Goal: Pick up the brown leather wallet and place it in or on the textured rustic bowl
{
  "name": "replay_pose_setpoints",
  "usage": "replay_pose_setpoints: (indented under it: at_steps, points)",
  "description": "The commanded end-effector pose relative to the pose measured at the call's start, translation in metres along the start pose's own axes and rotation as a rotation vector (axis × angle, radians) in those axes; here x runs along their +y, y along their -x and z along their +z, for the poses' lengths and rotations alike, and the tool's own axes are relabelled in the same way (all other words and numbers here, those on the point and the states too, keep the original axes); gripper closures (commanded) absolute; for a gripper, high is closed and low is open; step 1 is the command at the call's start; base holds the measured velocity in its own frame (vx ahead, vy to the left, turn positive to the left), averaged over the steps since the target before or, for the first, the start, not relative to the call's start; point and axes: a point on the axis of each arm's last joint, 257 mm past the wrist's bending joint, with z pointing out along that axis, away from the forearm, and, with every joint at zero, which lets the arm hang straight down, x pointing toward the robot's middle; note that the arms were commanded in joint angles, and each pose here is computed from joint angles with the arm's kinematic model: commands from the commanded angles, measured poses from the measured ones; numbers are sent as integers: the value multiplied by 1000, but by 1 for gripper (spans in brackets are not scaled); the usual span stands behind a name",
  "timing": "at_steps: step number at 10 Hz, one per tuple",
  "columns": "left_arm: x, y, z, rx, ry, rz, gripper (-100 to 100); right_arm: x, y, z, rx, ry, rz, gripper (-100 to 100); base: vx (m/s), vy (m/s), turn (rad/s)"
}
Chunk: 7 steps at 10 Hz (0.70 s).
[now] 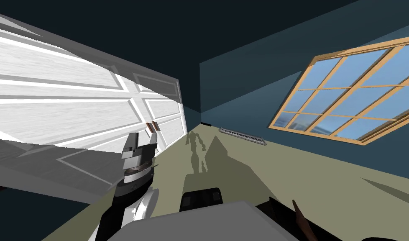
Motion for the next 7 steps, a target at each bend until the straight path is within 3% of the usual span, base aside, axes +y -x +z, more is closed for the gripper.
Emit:
replay_pose_setpoints:
  at_steps: [1, 2, 4, 5, 6, 7]
  points:
    - [0, 0, 0, 0, 0, 0, 0, -10, -51, -27, 133, -6, -82, -100, 4, -20, 392]
    - [0, 0, 0, 0, 0, 0, 0, -10, -51, -27, 133, -6, -82, -100, 0, -21, 98]
    - [0, 0, 0, 0, 0, 0, 0, -22, -105, -63, 276, 1, -177, -100, -4, -8, 223]
    - [0, 0, 0, 0, 0, 0, 0, -23, -107, -64, 280, 0, -176, -100, -4, -13, 117]
    - [0, 0, 0, 0, 0, 0, 0, -29, -131, -84, 348, 5, -220, -100, -2, -11, 150]
    - [0, 0, 0, 0, 0, 0, 0, -30, -132, -85, 350, 5, -220, -100, -2, -9, 97]
